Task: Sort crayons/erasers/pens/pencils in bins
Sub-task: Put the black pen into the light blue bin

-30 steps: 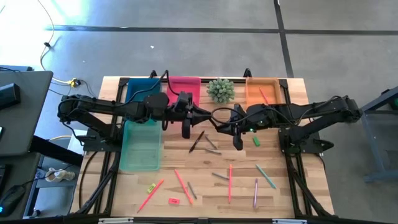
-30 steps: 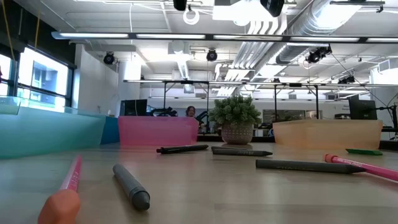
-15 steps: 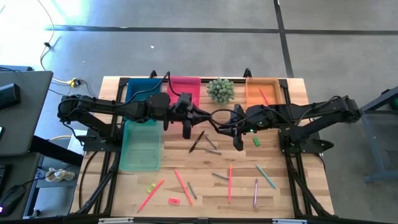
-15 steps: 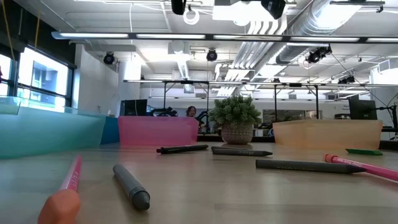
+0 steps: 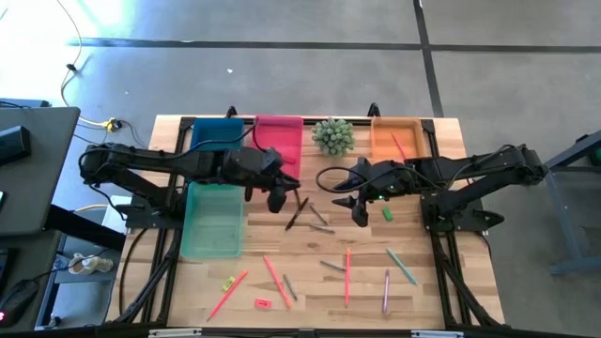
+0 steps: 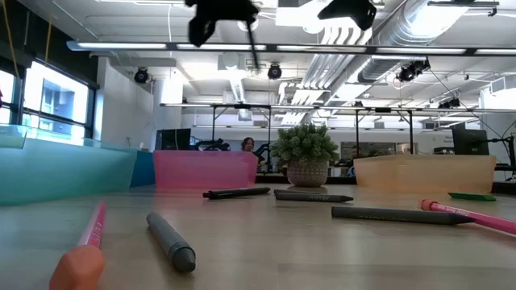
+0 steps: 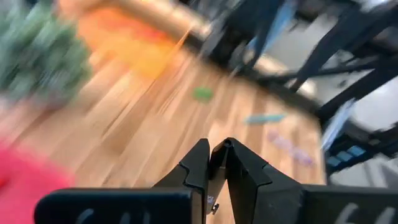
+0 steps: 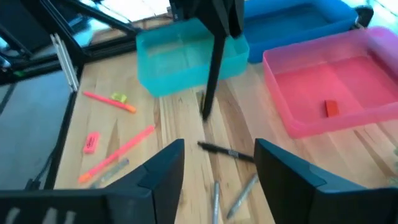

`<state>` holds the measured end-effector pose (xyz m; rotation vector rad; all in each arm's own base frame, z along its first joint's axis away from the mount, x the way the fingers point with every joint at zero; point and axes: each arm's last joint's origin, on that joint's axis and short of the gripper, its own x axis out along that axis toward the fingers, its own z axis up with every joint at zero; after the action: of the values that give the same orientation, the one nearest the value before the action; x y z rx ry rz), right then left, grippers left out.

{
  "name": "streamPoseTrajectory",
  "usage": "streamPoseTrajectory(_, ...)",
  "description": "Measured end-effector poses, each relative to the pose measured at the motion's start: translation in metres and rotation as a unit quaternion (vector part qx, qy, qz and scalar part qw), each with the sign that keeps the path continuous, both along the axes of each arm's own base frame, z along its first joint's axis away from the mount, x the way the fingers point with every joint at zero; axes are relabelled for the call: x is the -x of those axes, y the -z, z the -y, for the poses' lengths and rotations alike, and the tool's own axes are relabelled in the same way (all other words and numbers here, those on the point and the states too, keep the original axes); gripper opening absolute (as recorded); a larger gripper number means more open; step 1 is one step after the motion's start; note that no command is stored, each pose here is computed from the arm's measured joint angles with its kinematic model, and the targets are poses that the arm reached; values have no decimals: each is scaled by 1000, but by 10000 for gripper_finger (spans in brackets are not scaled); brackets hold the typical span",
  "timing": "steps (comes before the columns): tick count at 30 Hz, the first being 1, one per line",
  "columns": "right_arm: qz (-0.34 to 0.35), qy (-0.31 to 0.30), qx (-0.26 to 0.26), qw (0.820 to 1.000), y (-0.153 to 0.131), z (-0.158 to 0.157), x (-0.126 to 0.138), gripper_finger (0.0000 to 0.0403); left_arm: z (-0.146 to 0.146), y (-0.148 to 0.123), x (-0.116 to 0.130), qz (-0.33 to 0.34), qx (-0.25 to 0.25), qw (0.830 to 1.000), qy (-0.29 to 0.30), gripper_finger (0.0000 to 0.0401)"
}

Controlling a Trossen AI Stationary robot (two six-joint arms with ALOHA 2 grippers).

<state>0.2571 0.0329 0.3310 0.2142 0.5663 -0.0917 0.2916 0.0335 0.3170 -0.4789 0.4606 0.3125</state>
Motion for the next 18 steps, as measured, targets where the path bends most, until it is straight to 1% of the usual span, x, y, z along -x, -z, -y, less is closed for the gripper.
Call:
streamPoseTrajectory(5, -13, 6, 5, 1000, 2, 1, 1, 188, 7, 0, 26, -71, 31, 996, -38, 22)
streamPoseTrajectory(8, -14, 9, 9, 1000, 2, 1, 2, 188, 14, -1, 40, -100, 47, 992, -60, 23)
streamPoseTrajectory(11, -21, 16, 14, 1000, 3, 1, 2, 188, 20, -1, 56, -132, 80, 984, -87, 23)
streamPoseTrajectory(14, -31, 20, 17, 999, 5, 2, 4, 188, 24, 1, 72, -169, 108, 973, -114, 22)
streamPoseTrajectory(18, -40, 27, 16, 999, 6, 5, 4, 188, 31, 5, 88, -221, 127, 955, -152, 23)
